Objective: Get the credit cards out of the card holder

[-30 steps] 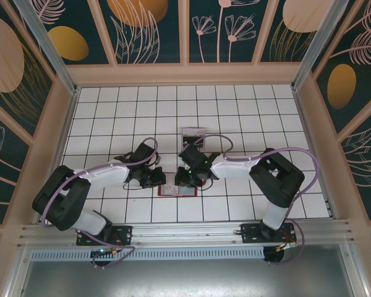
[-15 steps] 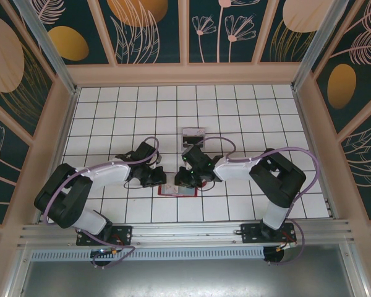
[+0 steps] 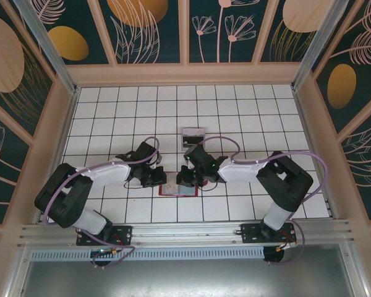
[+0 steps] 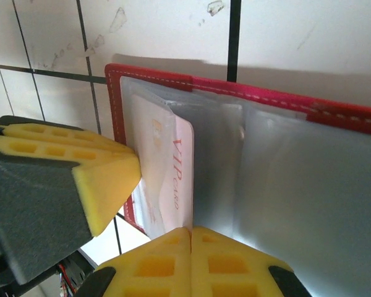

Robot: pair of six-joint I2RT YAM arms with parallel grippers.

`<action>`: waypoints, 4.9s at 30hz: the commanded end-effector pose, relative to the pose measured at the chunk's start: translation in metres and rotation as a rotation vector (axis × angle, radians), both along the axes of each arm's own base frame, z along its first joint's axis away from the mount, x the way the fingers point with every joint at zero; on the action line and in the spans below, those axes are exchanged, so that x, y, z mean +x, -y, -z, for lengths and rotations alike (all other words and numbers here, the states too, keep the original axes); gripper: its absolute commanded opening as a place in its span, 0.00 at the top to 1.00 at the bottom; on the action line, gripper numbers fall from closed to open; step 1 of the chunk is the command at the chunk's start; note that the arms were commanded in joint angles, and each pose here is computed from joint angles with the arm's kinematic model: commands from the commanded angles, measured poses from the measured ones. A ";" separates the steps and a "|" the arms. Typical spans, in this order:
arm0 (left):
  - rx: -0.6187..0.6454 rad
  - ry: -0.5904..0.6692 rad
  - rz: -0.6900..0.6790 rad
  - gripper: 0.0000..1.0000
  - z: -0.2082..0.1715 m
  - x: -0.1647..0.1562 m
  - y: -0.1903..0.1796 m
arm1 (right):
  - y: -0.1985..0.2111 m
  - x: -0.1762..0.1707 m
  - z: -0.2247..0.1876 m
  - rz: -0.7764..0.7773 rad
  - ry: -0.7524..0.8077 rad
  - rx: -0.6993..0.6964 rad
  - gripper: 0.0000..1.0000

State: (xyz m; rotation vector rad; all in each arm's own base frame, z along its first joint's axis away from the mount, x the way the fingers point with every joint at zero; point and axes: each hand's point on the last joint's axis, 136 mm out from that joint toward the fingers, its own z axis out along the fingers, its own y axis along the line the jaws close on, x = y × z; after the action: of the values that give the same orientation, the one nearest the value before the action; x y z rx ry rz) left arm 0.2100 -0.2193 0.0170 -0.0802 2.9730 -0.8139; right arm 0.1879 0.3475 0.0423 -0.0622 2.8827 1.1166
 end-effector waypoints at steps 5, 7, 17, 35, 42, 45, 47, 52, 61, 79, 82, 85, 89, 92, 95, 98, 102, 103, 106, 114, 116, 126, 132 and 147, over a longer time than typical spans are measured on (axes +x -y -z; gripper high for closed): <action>0.095 -0.056 0.009 0.87 0.021 -0.015 -0.017 | 0.018 0.001 -0.002 0.037 0.009 -0.019 0.96; 0.095 -0.058 0.008 0.87 0.021 -0.015 -0.017 | 0.022 0.000 -0.002 0.042 0.009 -0.024 0.97; 0.088 -0.051 0.007 0.87 0.018 -0.014 -0.016 | 0.042 0.010 -0.020 0.039 0.106 -0.086 1.00; 0.053 -0.020 0.002 0.87 0.006 -0.012 -0.013 | 0.056 0.038 -0.074 -0.066 0.344 -0.106 1.00; 0.037 0.024 -0.006 0.84 -0.007 -0.006 -0.011 | 0.072 0.059 -0.092 -0.194 0.488 -0.216 1.00; 0.024 0.055 -0.014 0.83 -0.015 -0.001 -0.009 | 0.081 0.068 -0.101 -0.266 0.561 -0.264 1.00; 0.019 0.078 -0.017 0.83 -0.021 0.003 -0.008 | 0.084 0.073 -0.105 -0.320 0.599 -0.287 1.00; 0.026 0.117 -0.028 0.84 -0.029 0.012 -0.008 | 0.092 0.083 -0.105 -0.525 0.705 -0.415 1.00; 0.016 0.137 -0.029 0.85 -0.036 0.014 -0.007 | 0.102 0.098 -0.096 -0.975 0.842 -0.603 1.00; 0.032 0.142 -0.049 0.84 -0.033 0.010 -0.015 | 0.096 0.171 -0.112 -1.314 0.866 -0.709 1.00; 0.024 0.136 -0.060 0.84 -0.032 0.011 -0.013 | 0.091 0.183 -0.112 -1.321 0.867 -0.708 1.00; 0.002 0.138 -0.065 0.84 -0.035 0.012 -0.010 | 0.086 0.192 -0.110 -1.336 0.868 -0.700 1.00; 0.012 0.143 -0.067 0.84 -0.036 0.013 -0.012 | 0.080 0.204 -0.105 -1.354 0.860 -0.698 1.00; 0.018 0.142 -0.075 0.84 -0.034 0.012 -0.014 | 0.076 0.209 -0.101 -1.363 0.852 -0.693 1.00; 0.014 0.138 -0.077 0.84 -0.033 0.012 -0.013 | 0.074 0.212 -0.097 -1.374 0.852 -0.688 1.00; 0.015 0.137 -0.076 0.84 -0.031 0.011 -0.013 | 0.073 0.214 -0.090 -1.383 0.838 -0.677 1.00; 0.020 0.134 -0.075 0.84 -0.030 0.011 -0.014 | 0.073 0.215 -0.079 -1.392 0.815 -0.673 1.00; 0.020 0.134 -0.072 0.84 -0.029 0.011 -0.013 | 0.073 0.215 -0.076 -1.395 0.810 -0.672 1.00; 0.022 0.133 -0.072 0.84 -0.029 0.012 -0.013 | 0.068 0.213 -0.067 -1.402 0.799 -0.631 1.00; 0.030 0.135 -0.075 0.84 -0.029 0.011 -0.015 | 0.066 0.218 -0.056 -1.386 0.779 -0.621 0.97; 0.031 0.137 -0.076 0.84 -0.029 0.012 -0.015 | 0.065 0.223 -0.062 -1.368 0.800 -0.625 0.85; 0.093 0.215 -0.103 0.76 -0.037 0.037 -0.019 | 0.063 0.252 -0.114 -1.180 0.985 -0.703 0.61; 0.206 0.360 -0.175 0.44 -0.058 0.075 -0.037 | 0.078 0.259 -0.146 -0.921 1.089 -0.752 0.50; 0.598 0.705 -0.476 0.02 -0.099 0.165 -0.170 | 0.212 0.231 -0.146 -0.035 1.104 -0.641 0.01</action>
State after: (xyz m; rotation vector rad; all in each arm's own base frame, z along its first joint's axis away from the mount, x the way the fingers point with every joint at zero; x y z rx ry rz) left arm 0.3521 -0.0811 0.0858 -0.3508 2.4259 -0.0515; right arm 0.4055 0.1569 0.1634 -0.8835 2.1298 -0.0836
